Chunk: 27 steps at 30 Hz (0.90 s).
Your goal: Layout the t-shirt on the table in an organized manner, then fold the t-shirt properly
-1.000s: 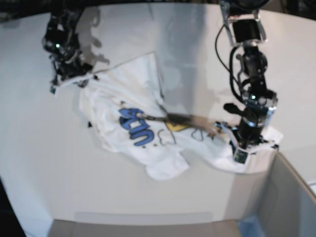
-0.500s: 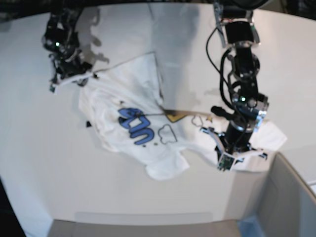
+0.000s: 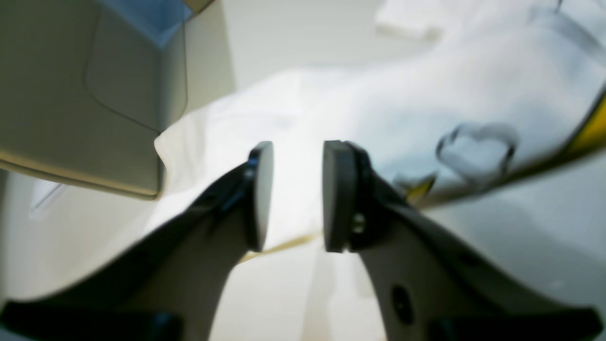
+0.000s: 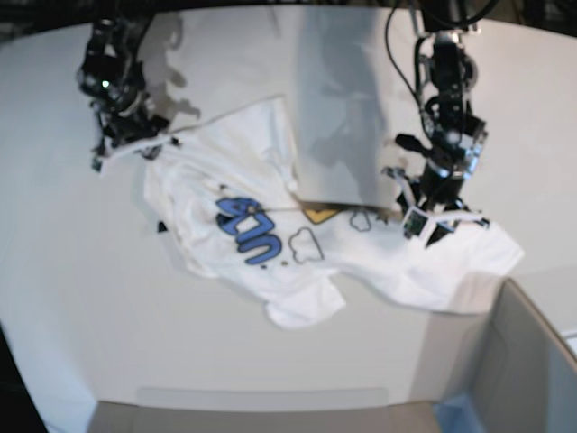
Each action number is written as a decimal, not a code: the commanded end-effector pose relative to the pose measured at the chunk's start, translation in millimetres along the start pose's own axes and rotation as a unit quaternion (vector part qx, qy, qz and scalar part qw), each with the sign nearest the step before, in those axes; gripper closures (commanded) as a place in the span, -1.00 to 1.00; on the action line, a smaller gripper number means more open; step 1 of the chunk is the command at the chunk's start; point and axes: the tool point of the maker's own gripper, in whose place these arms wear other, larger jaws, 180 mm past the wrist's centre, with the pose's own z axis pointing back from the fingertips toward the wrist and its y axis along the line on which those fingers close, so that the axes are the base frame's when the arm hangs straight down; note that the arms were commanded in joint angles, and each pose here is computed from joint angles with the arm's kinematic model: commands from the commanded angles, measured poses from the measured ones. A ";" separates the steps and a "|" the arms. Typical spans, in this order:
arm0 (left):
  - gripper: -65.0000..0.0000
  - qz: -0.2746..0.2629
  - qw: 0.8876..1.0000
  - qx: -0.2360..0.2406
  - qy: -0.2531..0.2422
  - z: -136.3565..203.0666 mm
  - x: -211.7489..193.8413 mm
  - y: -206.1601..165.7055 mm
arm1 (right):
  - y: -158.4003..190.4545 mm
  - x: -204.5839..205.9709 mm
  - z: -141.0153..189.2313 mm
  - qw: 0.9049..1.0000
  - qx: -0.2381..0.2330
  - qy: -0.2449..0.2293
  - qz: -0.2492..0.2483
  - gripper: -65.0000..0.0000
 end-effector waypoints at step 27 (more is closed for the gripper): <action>0.18 -0.146 0.989 0.032 -0.016 -47.1 -40.1 -24.6 | -1.5 9.9 2.5 1.000 -0.002 -0.014 0.007 0.45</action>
